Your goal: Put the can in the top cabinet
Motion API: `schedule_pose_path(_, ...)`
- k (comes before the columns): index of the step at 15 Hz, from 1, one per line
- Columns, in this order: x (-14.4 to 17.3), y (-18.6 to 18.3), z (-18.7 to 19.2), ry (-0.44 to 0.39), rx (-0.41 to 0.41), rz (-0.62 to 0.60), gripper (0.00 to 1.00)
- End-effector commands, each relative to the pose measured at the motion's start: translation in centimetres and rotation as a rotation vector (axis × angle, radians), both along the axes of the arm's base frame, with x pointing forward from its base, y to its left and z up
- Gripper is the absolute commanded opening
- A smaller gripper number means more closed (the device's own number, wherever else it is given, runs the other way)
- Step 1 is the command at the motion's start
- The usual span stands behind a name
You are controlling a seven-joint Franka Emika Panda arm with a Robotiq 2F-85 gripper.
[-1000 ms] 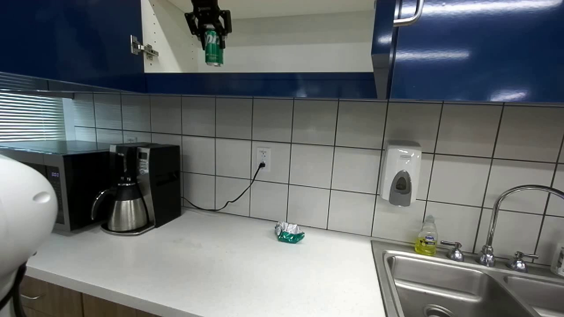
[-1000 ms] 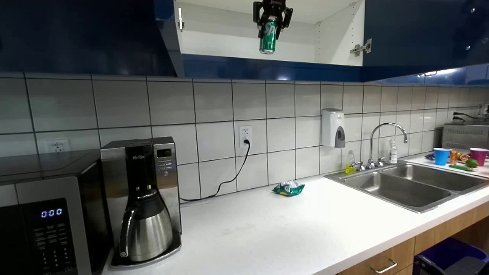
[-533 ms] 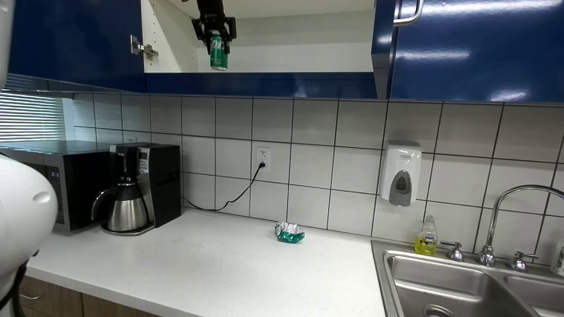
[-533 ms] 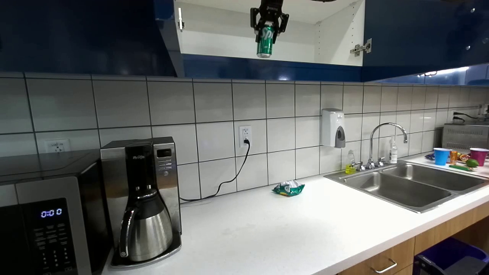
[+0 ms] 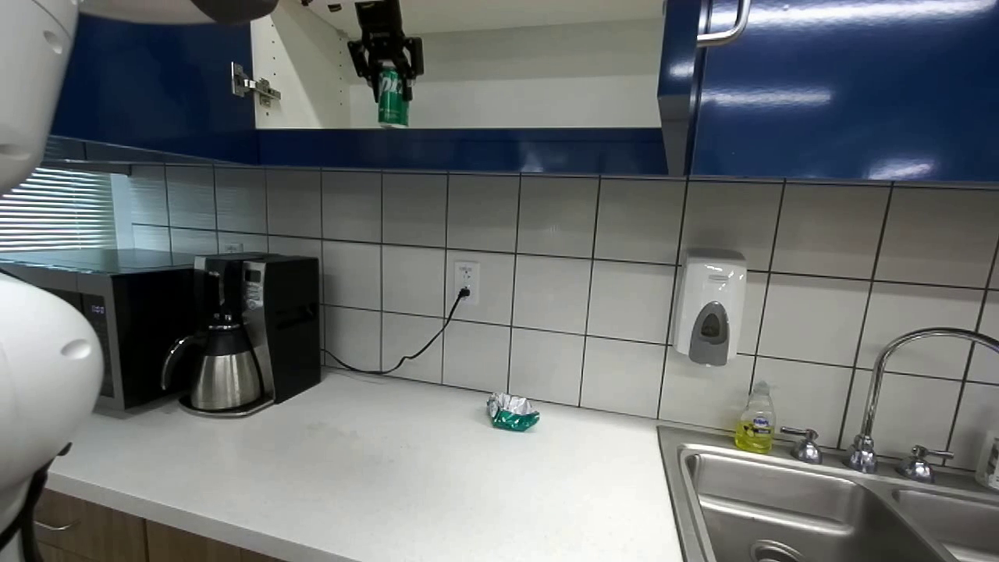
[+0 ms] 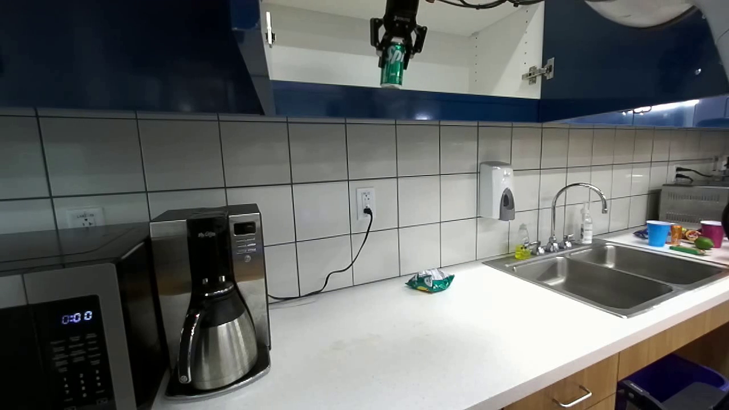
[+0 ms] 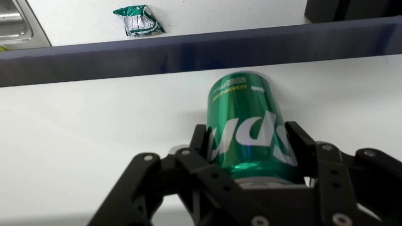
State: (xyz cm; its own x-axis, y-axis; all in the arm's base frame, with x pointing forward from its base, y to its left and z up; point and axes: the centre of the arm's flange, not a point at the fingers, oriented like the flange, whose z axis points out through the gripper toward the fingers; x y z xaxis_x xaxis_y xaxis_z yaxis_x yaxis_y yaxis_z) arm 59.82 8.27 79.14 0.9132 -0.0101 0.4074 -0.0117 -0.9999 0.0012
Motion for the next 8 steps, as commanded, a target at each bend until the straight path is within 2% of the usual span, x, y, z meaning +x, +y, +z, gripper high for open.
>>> schedule_pose_path(1, 1.63, 0.66, 2.77, 0.000, -0.007, -0.037, 0.90)
schedule_pose_path(2, 1.69, 0.68, 2.77, 0.001, -0.009, -0.037, 0.91)
schedule_pose_path(3, 1.76, 0.68, 2.81, -0.002, -0.008, -0.039, 0.97)
schedule_pose_path(4, 1.79, 0.63, 2.89, -0.006, -0.006, -0.042, 1.00)
schedule_pose_path(8, 1.86, 0.40, 2.88, -0.006, -0.004, -0.051, 1.00)
